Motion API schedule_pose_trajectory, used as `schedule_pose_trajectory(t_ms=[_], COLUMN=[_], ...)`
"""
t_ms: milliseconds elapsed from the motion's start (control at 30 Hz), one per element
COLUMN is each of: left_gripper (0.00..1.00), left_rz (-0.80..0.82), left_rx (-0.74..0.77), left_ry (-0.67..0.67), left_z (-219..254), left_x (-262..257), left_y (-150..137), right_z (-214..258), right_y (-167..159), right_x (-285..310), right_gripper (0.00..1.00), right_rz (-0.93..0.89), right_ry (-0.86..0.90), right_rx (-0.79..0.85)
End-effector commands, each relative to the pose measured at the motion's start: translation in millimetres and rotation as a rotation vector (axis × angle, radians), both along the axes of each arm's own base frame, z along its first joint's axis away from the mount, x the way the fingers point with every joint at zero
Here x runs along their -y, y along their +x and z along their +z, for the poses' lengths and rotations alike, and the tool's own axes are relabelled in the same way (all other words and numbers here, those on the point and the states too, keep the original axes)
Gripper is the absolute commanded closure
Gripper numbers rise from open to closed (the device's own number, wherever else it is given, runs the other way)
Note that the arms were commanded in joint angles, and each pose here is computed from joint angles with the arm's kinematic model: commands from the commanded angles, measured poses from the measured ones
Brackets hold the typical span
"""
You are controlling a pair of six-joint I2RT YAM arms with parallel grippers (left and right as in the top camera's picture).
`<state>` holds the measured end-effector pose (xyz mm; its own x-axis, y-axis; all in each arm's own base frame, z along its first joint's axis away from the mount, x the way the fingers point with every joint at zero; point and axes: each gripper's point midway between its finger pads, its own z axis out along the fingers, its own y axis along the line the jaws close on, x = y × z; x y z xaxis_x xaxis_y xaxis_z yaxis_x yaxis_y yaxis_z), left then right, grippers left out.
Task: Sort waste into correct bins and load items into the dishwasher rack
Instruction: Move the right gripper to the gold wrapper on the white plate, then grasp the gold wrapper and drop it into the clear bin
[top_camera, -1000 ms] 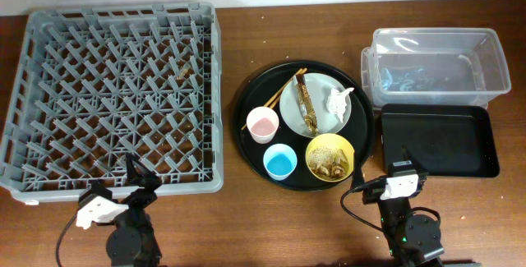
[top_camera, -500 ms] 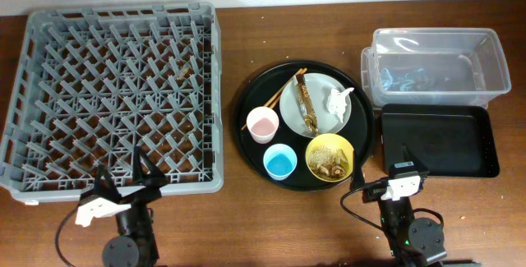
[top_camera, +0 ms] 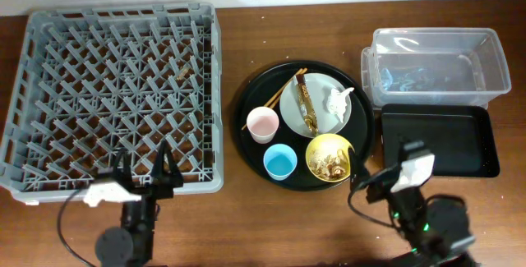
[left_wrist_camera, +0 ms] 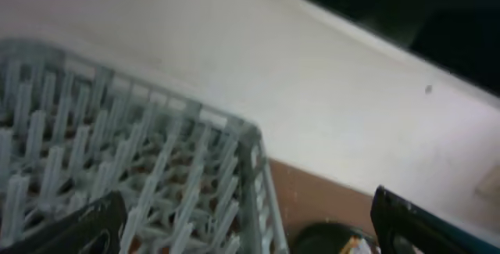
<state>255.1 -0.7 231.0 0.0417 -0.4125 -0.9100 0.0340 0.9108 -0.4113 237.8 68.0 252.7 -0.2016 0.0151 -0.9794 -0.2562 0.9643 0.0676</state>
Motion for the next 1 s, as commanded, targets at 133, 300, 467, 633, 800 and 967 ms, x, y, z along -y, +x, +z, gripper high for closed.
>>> schedule_pose_trajectory(t_ms=[133, 300, 467, 633, 800, 967], left_gripper=[0.01, 0.01, 0.01, 0.01, 0.01, 0.01], left_rz=[-0.248, -0.326, -0.324, -0.322, -0.322, -0.321], left_rx=[-0.330, -0.660, -0.802, -0.879, -0.919, -0.921], left_ry=[0.005, -0.066, -0.092, -0.106, -0.114, -0.115], left_z=[76.1, 82.4, 53.5, 26.8, 12.6, 11.7], left_x=[41.0, 53.3, 53.0, 52.7, 52.7, 52.6], left_y=[47.9, 80.4, 100.7, 112.9, 118.4, 118.7], right_z=[33.1, -2.6, -101.0, -189.7, -210.2, -119.9], right_y=[58.7, 121.9, 163.2, 185.2, 185.5, 204.6], right_x=[-33.6, -77.0, -73.7, -73.8, -81.9, -55.0], right_gripper=[0.02, 0.02, 0.14, 0.40, 0.96, 0.96], right_rz=[0.078, 0.198, 0.040, -0.009, 0.028, -0.022], right_ry=[-0.082, -0.051, -0.037, -0.086, -0.061, -0.001], right_rx=[-0.459, -0.617, -0.844, -0.970, -1.014, -0.837])
